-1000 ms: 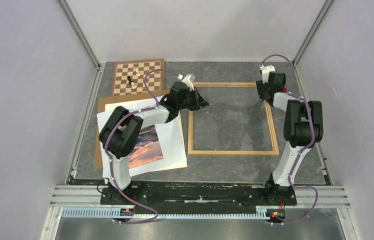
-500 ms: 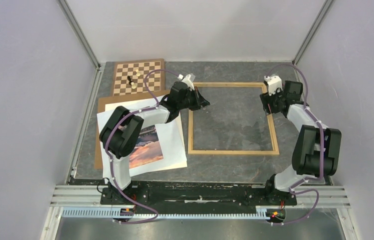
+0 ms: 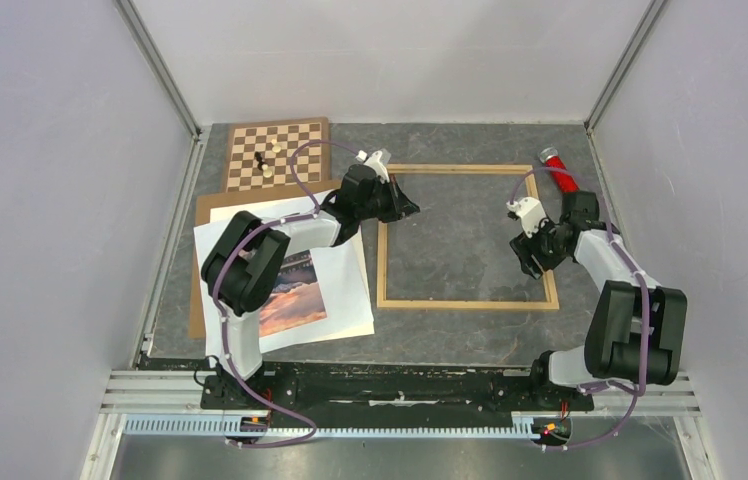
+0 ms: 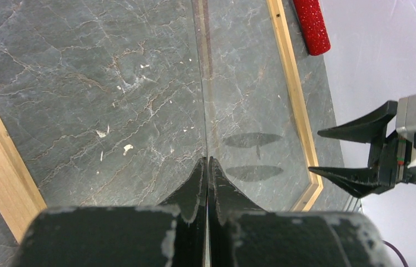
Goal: Put the photo into the frame
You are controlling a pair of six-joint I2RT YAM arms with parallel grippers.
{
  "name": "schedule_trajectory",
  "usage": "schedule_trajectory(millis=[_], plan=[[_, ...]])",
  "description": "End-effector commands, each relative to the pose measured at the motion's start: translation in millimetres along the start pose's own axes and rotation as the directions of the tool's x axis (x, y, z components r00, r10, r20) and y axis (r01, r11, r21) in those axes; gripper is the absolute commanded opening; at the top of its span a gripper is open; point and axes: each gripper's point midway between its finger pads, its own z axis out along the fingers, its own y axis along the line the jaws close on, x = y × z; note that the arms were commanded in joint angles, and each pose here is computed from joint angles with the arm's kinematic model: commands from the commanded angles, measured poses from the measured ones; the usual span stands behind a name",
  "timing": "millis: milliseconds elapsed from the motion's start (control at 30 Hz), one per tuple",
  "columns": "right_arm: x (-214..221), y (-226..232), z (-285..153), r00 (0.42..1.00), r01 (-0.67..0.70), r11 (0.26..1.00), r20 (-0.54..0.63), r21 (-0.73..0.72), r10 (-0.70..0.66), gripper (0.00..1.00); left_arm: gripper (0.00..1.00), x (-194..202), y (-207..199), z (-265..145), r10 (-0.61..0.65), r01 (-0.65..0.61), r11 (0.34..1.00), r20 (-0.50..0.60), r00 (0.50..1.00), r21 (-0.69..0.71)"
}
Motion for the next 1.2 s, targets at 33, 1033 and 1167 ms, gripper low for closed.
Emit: schedule_trajectory(millis=[33, 1033, 1167], plan=[[21, 18, -11, 0.996, 0.072, 0.997, -0.048, -0.029, -0.073, 0.65, 0.02, -11, -21, 6, 0.003, -0.005, 0.999, 0.029, 1.0, 0.054], [54, 13, -10, 0.984, 0.113, 0.991, -0.146, 0.075, -0.101, 0.65, 0.02, -7, -19, 7, 0.016, -0.017, 0.999, 0.019, 1.0, 0.048], [53, 13, -11, 0.985, 0.11, 0.991, -0.144, 0.074, -0.098, 0.65, 0.02, -6, -18, 8, 0.015, -0.016, 0.999, 0.015, 1.0, 0.049]])
